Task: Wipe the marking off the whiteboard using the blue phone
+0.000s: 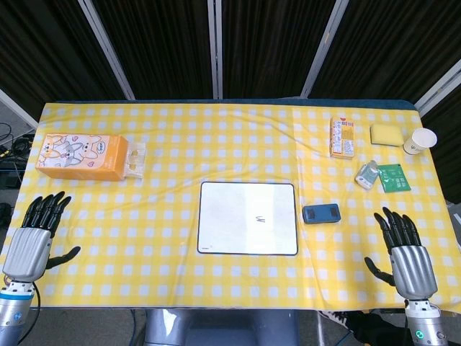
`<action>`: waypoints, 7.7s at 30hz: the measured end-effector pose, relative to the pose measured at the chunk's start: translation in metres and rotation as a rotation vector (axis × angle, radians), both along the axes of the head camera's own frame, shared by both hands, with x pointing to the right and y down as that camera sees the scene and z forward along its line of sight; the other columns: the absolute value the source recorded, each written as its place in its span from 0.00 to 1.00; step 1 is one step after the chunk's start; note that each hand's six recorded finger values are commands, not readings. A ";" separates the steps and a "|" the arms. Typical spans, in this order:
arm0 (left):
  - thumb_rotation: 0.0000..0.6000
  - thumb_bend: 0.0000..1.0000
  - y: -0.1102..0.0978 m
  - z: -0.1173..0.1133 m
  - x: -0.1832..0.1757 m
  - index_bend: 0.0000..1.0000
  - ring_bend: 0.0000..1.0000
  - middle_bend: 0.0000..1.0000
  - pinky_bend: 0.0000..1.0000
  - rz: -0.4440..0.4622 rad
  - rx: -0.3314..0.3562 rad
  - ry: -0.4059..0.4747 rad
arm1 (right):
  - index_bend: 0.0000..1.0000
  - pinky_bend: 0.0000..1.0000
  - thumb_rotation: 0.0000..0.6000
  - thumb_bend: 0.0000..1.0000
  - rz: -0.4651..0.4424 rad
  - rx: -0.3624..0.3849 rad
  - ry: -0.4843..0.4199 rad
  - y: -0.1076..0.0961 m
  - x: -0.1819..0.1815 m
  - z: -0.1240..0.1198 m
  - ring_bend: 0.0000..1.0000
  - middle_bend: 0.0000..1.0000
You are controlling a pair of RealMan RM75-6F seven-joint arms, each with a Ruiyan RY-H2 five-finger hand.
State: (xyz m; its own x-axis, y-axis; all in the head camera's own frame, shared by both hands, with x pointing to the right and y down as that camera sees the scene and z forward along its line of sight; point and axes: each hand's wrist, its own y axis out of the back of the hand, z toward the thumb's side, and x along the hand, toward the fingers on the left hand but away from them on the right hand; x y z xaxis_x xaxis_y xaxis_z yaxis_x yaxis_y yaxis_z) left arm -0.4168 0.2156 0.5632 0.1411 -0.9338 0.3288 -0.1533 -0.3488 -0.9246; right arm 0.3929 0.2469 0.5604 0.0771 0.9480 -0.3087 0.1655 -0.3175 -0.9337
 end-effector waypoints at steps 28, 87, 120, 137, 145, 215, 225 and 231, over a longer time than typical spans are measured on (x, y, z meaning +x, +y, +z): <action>1.00 0.01 -0.011 0.001 -0.005 0.00 0.00 0.00 0.00 -0.025 0.004 0.006 | 0.20 0.06 1.00 0.15 -0.162 -0.264 0.099 -0.057 -0.047 0.053 0.01 0.09; 1.00 0.01 -0.021 0.017 -0.011 0.00 0.00 0.00 0.00 -0.056 -0.040 -0.007 | 0.39 0.16 1.00 0.24 -0.137 -0.496 0.257 -0.114 -0.082 0.159 0.07 0.22; 1.00 0.01 -0.023 0.015 -0.012 0.00 0.00 0.00 0.00 -0.065 -0.032 0.005 | 0.82 0.77 1.00 0.56 -0.218 -0.274 -0.057 -0.119 -0.158 0.099 0.73 0.73; 1.00 0.01 -0.025 0.015 -0.019 0.00 0.00 0.00 0.00 -0.083 -0.041 0.012 | 0.82 0.77 1.00 0.56 -0.303 -0.355 -0.134 -0.105 -0.276 0.125 0.73 0.73; 1.00 0.01 -0.027 0.015 -0.025 0.00 0.00 0.00 0.00 -0.101 -0.041 0.015 | 0.82 0.77 1.00 0.56 -0.315 -0.407 -0.118 -0.097 -0.299 0.151 0.73 0.73; 1.00 0.01 -0.025 0.009 -0.021 0.00 0.00 0.00 0.00 -0.090 -0.025 0.025 | 0.82 0.78 1.00 0.56 -0.159 -0.461 0.078 -0.099 -0.210 0.185 0.74 0.73; 1.00 0.01 -0.025 0.008 -0.019 0.00 0.00 0.00 0.00 -0.085 -0.021 0.027 | 0.82 0.78 1.00 0.56 -0.184 -0.478 0.048 -0.091 -0.217 0.177 0.74 0.73; 1.00 0.01 -0.026 0.005 -0.020 0.00 0.00 0.00 0.00 -0.090 -0.015 0.034 | 0.82 0.78 1.00 0.56 -0.253 -0.523 0.009 -0.072 -0.243 0.174 0.75 0.73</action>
State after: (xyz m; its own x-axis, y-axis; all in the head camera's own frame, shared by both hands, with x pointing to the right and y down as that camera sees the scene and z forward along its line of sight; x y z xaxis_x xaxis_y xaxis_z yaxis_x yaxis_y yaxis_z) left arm -0.4372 0.1899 0.5682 0.0682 -0.9383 0.3391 -0.2162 -0.3457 -0.9131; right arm 0.1500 0.1748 0.7343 0.2766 0.6216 -0.7329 0.0177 -0.7658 -0.6428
